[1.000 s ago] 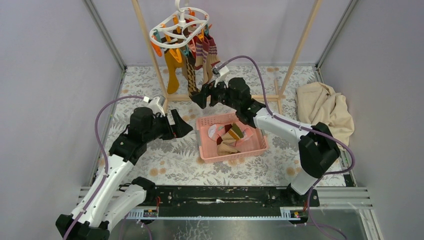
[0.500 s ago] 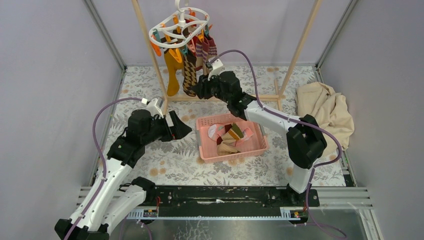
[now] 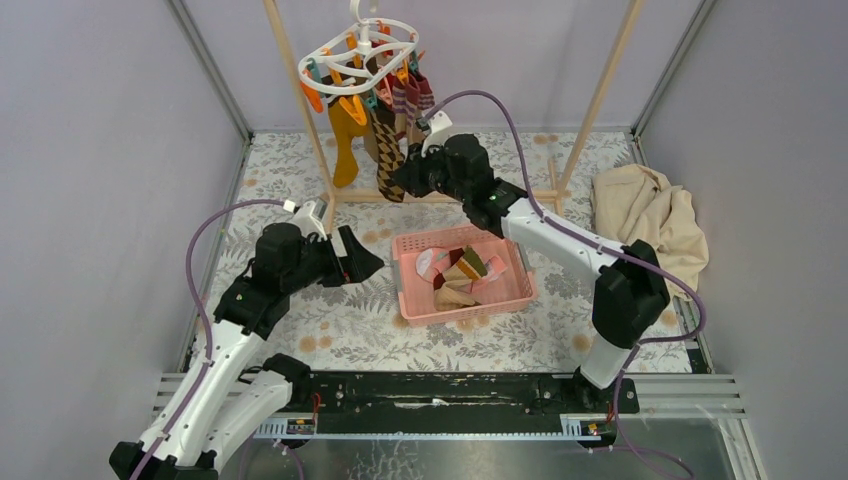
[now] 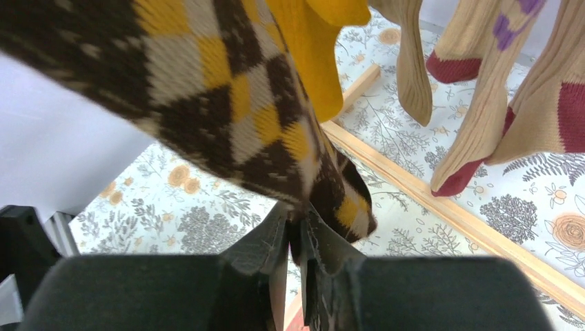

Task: Remove the socks clipped to the hanger
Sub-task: Remove the sock from the hanger.

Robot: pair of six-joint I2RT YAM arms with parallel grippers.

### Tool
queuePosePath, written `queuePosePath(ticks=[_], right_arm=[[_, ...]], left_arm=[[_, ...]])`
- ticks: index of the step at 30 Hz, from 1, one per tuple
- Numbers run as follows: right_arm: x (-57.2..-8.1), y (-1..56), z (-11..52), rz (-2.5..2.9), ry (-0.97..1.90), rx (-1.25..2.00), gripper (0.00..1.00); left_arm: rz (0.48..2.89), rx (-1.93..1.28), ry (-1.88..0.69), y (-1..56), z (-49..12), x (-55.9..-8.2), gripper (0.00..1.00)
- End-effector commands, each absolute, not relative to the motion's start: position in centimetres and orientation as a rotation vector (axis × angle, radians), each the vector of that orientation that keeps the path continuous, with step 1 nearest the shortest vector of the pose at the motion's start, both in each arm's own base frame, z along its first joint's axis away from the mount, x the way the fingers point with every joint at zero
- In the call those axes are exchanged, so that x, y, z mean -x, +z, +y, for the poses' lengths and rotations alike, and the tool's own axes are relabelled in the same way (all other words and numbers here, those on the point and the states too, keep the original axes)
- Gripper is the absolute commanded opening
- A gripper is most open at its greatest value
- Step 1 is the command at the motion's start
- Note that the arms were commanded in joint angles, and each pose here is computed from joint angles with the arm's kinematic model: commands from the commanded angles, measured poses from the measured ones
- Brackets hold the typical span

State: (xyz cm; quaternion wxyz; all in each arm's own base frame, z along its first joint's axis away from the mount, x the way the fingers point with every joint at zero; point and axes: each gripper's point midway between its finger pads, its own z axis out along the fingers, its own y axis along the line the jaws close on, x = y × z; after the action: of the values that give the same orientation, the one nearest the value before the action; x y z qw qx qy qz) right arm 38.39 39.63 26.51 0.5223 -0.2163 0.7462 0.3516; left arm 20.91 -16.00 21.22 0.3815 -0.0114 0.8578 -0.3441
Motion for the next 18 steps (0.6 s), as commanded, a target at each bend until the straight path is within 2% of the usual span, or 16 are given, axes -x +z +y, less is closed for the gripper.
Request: queuePosePath(ticks=[1,18], right_arm=[[-36.0,32.9,39.3,1.709,0.927,0.531,0.15],[-29.8,35.9,36.5,1.831,1.078,0.509,0.12]], left_arm=[[2.16,-0.001,-0.928,21.7,-16.6,-20.4,0.99],[2.054,-0.014,-1.011,24.5,-17.7,-21.4,0.99]])
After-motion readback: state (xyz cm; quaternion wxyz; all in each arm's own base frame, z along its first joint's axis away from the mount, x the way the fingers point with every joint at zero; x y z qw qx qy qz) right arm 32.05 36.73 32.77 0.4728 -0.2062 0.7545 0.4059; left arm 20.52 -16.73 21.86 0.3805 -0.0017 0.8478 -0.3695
